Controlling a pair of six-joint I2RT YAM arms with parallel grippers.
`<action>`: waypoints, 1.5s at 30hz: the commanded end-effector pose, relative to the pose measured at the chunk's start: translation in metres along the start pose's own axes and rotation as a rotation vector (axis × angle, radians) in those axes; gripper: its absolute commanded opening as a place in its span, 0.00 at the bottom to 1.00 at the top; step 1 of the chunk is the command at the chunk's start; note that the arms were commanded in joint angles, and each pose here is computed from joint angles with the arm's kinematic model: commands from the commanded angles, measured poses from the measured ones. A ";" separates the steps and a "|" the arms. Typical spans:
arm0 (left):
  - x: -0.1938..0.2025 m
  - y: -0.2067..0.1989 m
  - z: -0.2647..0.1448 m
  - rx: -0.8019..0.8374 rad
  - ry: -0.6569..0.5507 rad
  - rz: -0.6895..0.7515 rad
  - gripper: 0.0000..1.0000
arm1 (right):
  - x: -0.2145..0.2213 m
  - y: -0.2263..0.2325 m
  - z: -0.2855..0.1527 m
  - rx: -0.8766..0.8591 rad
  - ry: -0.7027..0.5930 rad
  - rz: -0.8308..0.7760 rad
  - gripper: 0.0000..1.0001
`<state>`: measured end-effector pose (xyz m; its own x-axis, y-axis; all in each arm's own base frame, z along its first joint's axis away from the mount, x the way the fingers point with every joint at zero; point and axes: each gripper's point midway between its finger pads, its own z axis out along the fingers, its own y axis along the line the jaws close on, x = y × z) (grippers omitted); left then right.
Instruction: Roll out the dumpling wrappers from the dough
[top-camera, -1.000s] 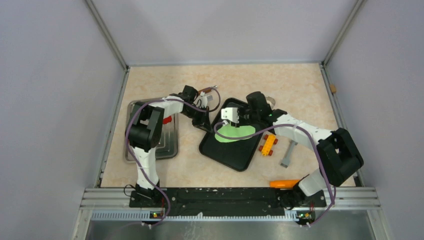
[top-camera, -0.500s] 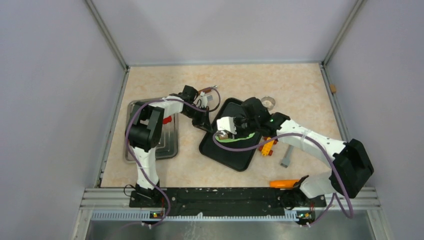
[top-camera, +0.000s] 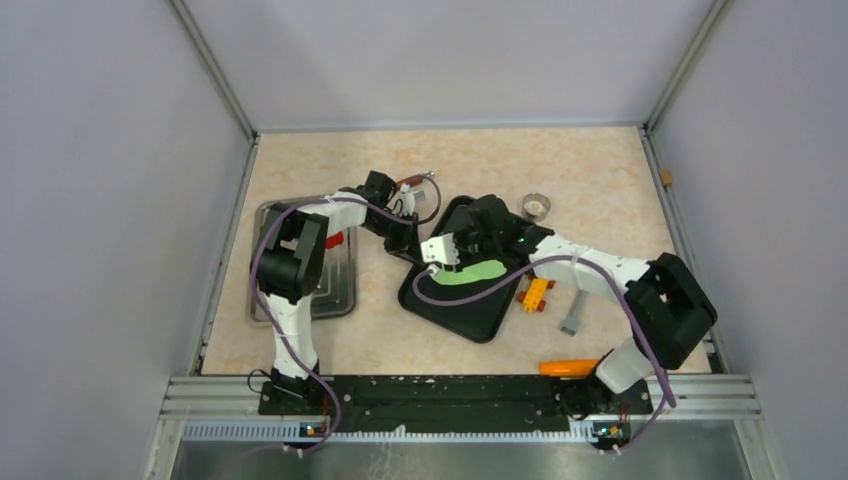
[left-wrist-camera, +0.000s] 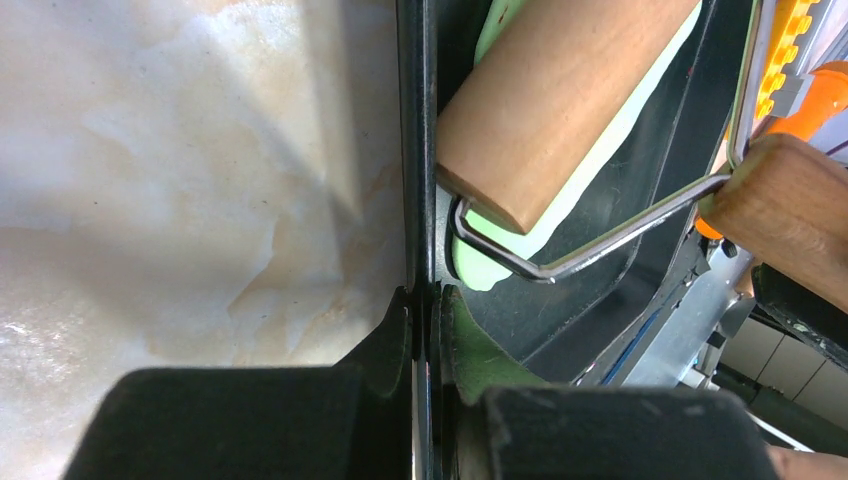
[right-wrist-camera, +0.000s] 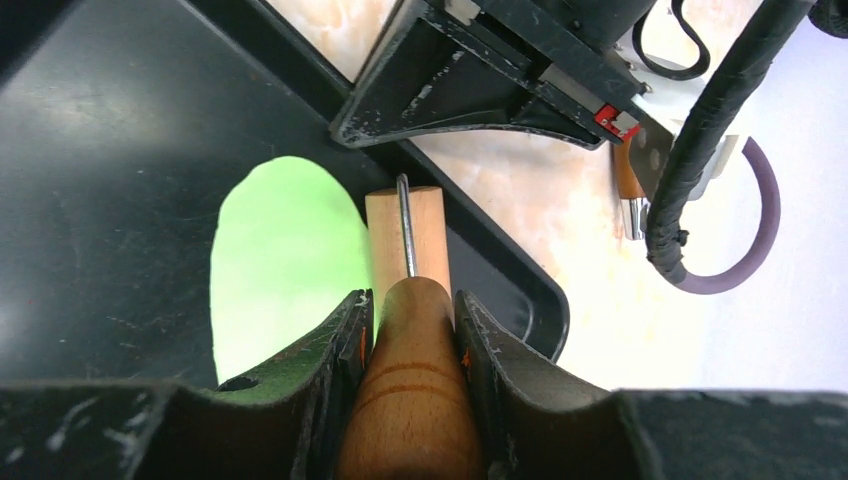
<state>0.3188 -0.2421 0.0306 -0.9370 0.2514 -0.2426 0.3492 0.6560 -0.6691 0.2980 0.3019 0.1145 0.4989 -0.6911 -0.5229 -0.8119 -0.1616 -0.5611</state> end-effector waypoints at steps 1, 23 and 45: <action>0.006 0.004 -0.005 -0.022 0.014 -0.002 0.00 | 0.037 0.037 0.014 -0.121 0.125 0.053 0.00; -0.007 0.006 0.006 0.057 0.026 -0.086 0.00 | 0.009 0.159 -0.062 -0.603 0.170 0.251 0.00; -0.032 -0.012 -0.020 0.050 -0.044 0.003 0.36 | -0.032 0.039 -0.122 -0.375 -0.009 0.619 0.00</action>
<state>0.3208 -0.2420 0.0301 -0.9633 0.2392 -0.1215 0.2479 0.6207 -0.7438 0.1957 0.2442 0.1301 0.1364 -0.7827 -0.6073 -0.9860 -0.1666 -0.0067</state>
